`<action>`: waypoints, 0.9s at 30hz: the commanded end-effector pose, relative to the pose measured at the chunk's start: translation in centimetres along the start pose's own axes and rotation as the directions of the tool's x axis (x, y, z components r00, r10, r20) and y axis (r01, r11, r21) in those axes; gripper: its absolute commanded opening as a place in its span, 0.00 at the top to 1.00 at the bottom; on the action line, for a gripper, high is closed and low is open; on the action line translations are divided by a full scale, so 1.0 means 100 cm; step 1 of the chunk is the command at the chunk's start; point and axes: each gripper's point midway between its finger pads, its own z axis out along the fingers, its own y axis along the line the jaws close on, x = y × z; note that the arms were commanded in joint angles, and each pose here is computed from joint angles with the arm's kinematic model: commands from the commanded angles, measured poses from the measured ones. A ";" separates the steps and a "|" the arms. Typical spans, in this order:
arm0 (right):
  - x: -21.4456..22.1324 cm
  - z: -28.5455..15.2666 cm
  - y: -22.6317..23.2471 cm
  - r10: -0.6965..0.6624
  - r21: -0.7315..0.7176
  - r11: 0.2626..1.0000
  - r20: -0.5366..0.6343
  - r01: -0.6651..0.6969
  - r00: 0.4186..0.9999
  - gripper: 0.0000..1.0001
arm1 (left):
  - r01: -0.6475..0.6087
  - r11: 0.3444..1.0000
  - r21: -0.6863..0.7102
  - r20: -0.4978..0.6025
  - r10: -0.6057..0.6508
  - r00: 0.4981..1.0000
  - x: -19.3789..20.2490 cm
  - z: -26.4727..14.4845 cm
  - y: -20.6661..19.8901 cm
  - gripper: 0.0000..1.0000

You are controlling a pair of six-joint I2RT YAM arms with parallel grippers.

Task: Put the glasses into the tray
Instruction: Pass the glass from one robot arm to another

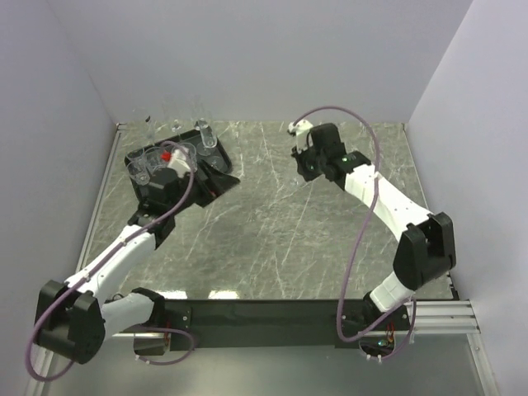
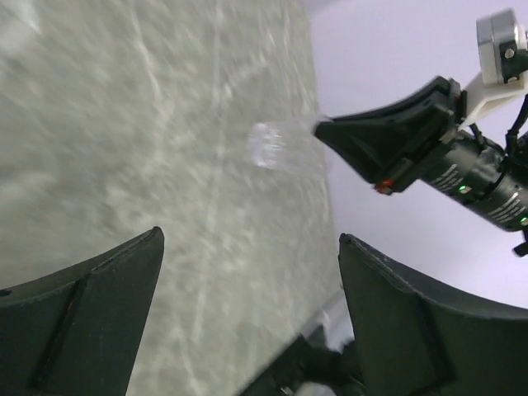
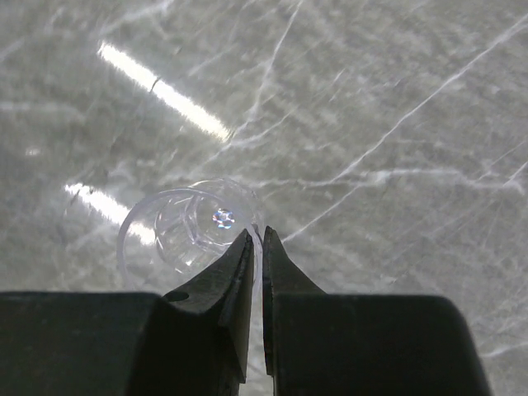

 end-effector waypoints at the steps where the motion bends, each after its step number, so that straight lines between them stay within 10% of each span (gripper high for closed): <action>1: -0.015 -0.020 0.003 -0.095 0.069 0.994 0.078 0.089 0.992 0.95 | 0.095 0.995 -0.008 -0.035 -0.095 0.995 0.015 0.012 -0.030 0.10; 27: -0.004 -0.050 0.060 -0.231 0.043 0.973 0.097 0.228 0.968 0.94 | 0.074 0.970 -0.233 -0.150 -0.111 0.982 0.106 0.076 -0.060 0.45</action>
